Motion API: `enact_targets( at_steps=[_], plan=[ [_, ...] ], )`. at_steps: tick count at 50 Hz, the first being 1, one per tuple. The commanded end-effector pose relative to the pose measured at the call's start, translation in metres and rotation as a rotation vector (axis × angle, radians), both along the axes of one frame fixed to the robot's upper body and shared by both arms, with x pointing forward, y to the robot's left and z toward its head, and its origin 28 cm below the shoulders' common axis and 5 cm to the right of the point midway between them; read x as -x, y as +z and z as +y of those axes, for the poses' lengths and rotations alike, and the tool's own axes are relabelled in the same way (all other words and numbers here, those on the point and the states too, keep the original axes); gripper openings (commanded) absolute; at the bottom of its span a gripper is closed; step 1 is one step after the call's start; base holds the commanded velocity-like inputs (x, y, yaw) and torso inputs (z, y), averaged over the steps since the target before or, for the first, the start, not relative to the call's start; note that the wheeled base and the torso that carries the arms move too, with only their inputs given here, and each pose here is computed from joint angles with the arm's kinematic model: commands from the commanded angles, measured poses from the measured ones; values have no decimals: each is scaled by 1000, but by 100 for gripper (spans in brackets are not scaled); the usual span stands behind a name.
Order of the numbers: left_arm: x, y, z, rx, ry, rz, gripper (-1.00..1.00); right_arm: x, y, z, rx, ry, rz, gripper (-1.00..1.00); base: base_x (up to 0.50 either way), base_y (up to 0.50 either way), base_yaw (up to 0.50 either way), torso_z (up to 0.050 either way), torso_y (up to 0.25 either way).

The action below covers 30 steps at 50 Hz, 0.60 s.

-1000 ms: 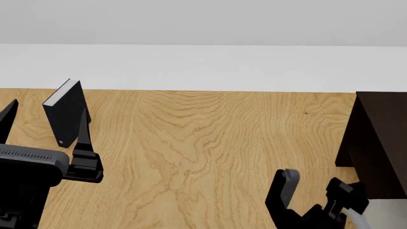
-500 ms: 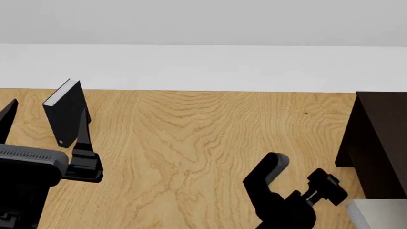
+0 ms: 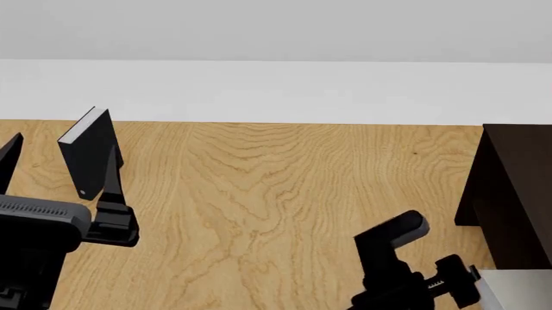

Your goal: Pick up the book on the right and place it on the cabinet shelf.

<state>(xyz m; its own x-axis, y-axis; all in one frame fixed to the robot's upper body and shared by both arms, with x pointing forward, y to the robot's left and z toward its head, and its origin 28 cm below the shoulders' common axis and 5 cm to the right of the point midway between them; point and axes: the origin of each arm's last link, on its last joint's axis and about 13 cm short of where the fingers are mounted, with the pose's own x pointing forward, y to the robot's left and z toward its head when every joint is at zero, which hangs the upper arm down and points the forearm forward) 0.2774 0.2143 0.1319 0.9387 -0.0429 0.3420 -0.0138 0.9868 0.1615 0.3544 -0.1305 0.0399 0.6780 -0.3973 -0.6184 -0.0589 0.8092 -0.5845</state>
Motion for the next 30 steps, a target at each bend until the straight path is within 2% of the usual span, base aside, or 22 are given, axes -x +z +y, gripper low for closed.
enact_targets(
  at_steps=[1,6,11,21,30],
  plan=[
    [0,0,0,0,-2,-2,100,-2,7,-12,-117,-29,32,100,0,0,0,0,0],
    [0,0,0,-1,0,-2,100,-2,11,-21,-227,-48,66,100,0,0,0,0,0],
    [1,0,-1,-4,-2,-1,100,1,11,-29,-276,-58,103,100,0,0,0,0,0],
    [-1,-2,-1,-7,-1,3,100,-2,23,-36,-344,-67,135,100,0,0,0,0,0],
    [-2,-4,-2,-11,-4,12,100,-7,42,-47,-357,-82,150,100,0,0,0,0,0]
  ],
)
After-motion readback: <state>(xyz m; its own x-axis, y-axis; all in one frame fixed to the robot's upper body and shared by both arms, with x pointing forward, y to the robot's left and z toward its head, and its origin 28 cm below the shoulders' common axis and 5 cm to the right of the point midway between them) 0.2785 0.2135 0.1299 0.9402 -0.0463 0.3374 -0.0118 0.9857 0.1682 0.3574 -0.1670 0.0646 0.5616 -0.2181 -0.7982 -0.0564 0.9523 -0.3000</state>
